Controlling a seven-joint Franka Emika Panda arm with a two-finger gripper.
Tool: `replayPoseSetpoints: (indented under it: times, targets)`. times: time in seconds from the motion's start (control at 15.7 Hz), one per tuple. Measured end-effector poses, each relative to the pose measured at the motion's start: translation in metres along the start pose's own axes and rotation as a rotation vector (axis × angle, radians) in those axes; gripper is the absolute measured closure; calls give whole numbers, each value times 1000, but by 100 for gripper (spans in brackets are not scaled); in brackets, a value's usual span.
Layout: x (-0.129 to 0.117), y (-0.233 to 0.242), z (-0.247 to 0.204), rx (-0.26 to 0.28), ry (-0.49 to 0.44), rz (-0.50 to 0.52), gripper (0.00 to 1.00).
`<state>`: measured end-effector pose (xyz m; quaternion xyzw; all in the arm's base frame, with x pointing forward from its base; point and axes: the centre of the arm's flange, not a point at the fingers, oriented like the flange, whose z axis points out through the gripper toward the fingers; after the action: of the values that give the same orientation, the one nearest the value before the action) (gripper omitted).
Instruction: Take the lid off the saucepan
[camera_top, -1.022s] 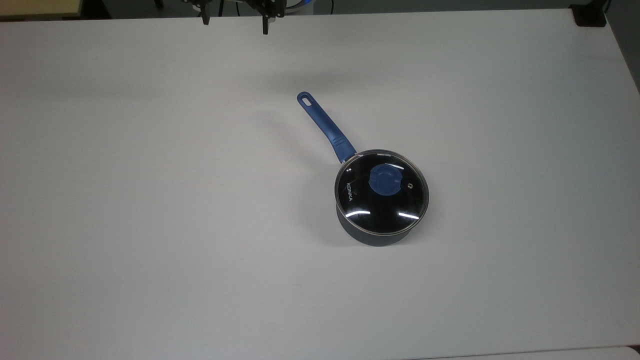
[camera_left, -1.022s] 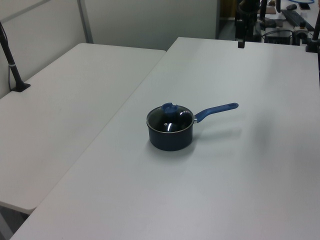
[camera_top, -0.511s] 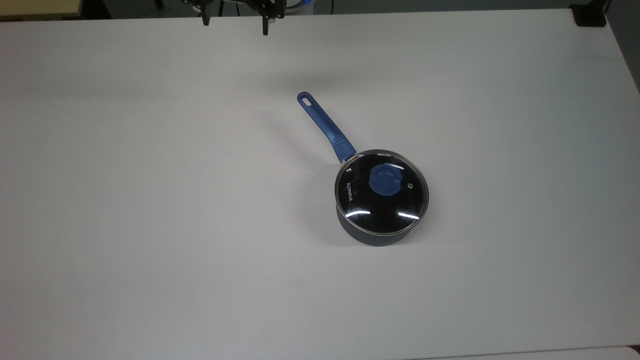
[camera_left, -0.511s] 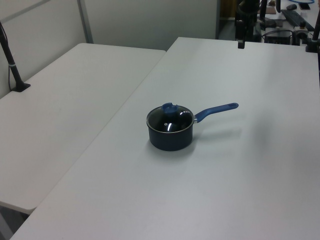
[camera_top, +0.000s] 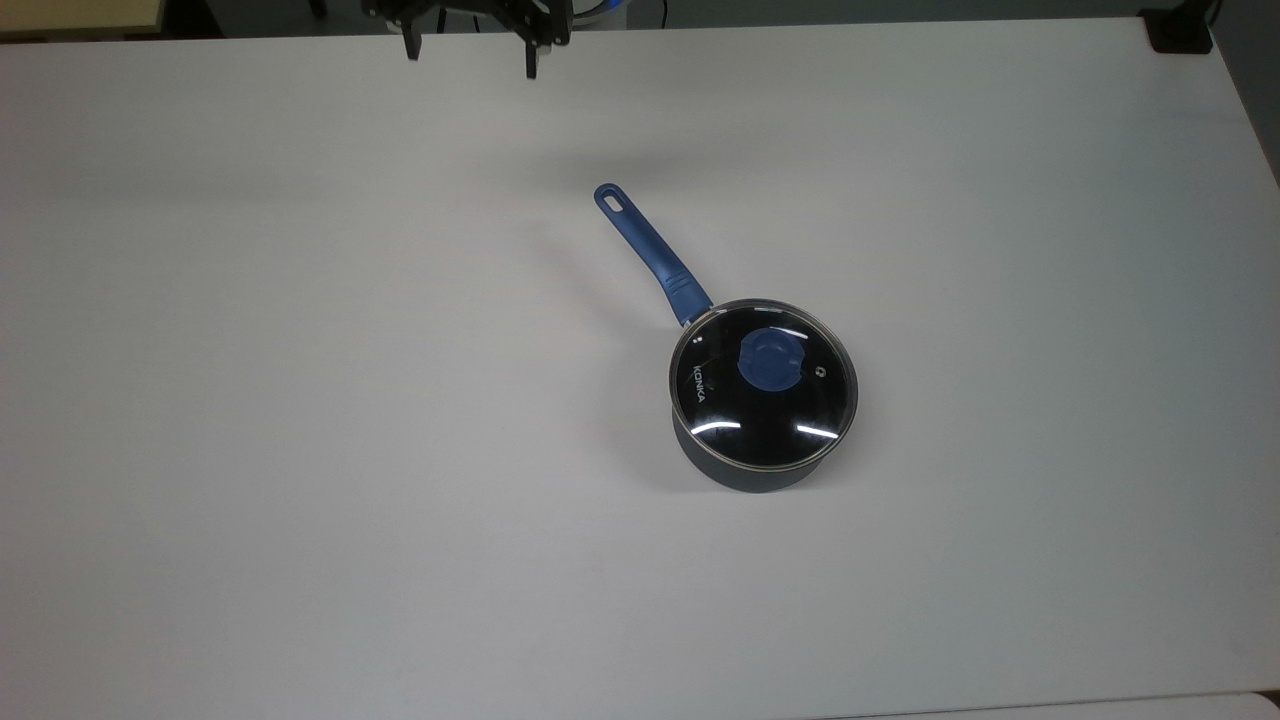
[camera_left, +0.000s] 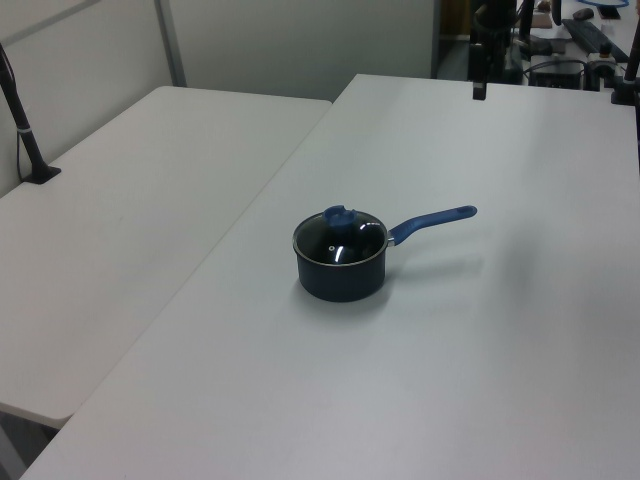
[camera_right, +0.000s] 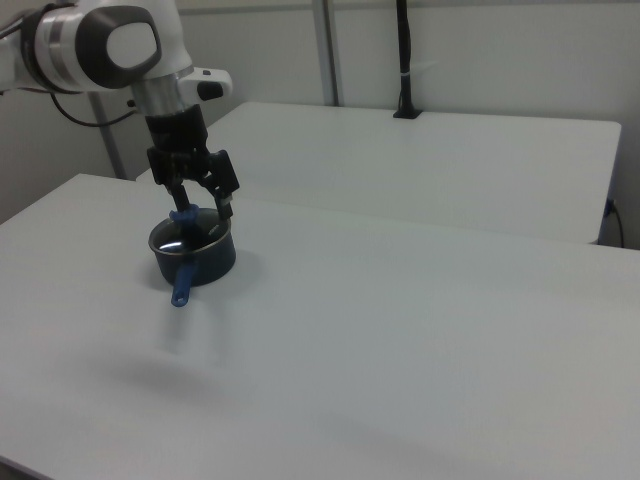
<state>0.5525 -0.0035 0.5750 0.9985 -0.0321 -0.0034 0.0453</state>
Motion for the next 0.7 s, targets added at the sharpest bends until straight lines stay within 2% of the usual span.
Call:
replayPoseSetpoints:
  times: [0.19, 0.51, 0.7]
  targets:
    - [18, -11, 7, 18, 34, -44, 0]
    - [60, -68, 17, 138, 123, -89, 0]
    - [72, -118, 35, 170, 144, -50, 0]
